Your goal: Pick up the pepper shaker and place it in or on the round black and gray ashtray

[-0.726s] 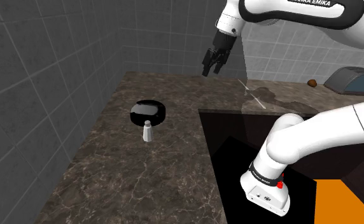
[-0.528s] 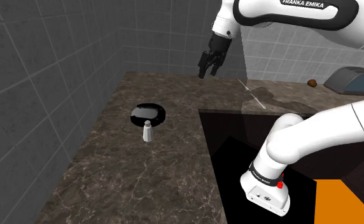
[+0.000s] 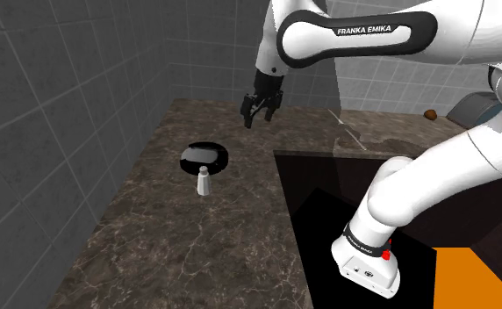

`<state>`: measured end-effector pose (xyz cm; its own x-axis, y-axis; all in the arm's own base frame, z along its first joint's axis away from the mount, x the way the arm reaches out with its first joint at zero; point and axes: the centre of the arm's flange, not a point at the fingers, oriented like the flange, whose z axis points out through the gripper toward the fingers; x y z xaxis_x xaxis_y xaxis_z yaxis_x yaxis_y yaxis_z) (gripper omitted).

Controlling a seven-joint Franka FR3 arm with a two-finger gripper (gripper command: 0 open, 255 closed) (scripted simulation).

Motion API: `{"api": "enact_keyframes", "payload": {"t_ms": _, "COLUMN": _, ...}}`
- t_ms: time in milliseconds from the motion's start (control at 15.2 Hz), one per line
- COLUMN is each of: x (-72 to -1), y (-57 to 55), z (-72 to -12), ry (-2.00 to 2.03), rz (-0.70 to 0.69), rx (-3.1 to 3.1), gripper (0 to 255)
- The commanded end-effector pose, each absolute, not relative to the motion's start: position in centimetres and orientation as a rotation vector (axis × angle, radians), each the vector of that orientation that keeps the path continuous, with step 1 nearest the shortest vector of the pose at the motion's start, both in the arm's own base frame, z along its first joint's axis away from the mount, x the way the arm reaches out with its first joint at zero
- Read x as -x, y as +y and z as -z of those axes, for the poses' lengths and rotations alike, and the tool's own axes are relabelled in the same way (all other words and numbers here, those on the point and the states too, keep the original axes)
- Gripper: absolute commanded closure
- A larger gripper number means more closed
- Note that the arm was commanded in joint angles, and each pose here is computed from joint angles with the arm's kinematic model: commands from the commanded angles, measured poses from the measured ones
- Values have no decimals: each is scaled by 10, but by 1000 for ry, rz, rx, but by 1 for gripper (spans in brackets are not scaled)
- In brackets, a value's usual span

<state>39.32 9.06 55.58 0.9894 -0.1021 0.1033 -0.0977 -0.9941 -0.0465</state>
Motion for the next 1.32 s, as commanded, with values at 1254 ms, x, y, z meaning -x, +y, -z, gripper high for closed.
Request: {"api": "enact_keyframes", "payload": {"t_ms": 1254, "x": -532, "y": 240, "z": -378, "ry": 350, "rz": 14, "rx": 3223, "gripper": 0}}
